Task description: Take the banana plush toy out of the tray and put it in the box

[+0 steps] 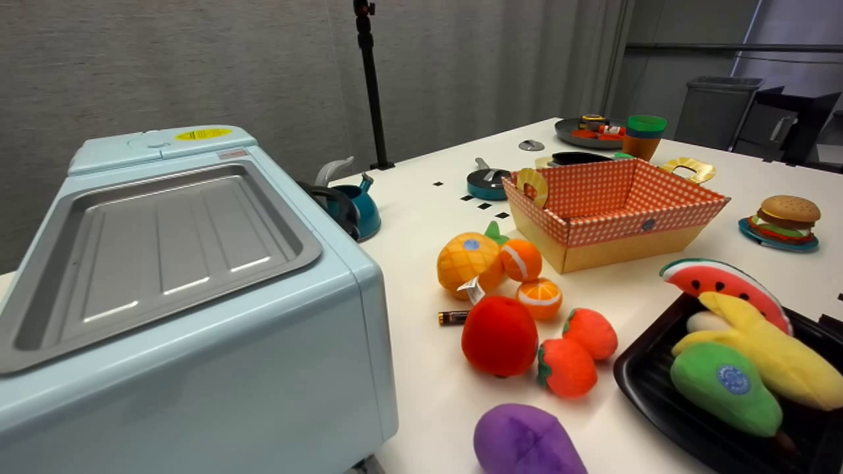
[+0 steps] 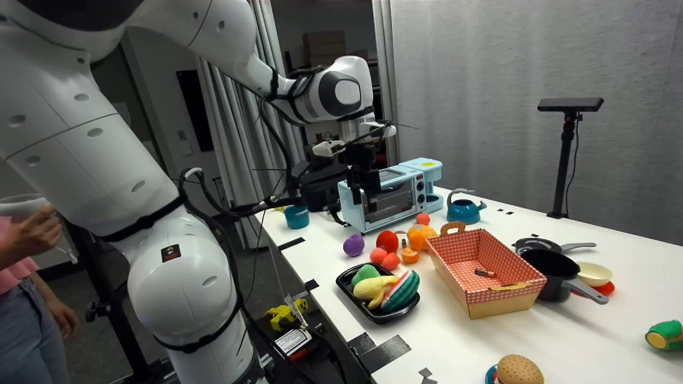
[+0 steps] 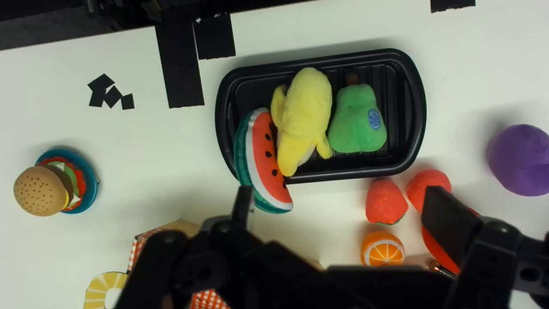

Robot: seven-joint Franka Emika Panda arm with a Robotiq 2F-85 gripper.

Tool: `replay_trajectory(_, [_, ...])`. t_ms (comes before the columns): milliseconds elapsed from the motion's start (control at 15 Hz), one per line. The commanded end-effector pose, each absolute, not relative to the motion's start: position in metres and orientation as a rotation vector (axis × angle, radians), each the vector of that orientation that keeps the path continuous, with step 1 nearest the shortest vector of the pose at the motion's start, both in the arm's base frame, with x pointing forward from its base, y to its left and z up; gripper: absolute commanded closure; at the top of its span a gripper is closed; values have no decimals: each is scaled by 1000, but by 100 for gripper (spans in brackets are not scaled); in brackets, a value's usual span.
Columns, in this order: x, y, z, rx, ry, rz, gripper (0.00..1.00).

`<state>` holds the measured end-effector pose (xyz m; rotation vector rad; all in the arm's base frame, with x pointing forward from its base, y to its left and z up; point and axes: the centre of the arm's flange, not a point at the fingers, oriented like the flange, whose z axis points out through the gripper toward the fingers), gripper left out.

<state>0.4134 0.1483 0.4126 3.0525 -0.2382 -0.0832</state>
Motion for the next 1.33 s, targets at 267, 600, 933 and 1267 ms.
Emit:
replay_trajectory(267, [409, 135, 305, 3034, -268, -265, 0])
replay_trajectory(600, [399, 130, 235, 3019, -297, -437, 0])
replay_trajectory(933, [411, 131, 184, 3014, -316, -511, 0])
replay_trajectory(1267, [429, 134, 151, 3008, -325, -516, 0])
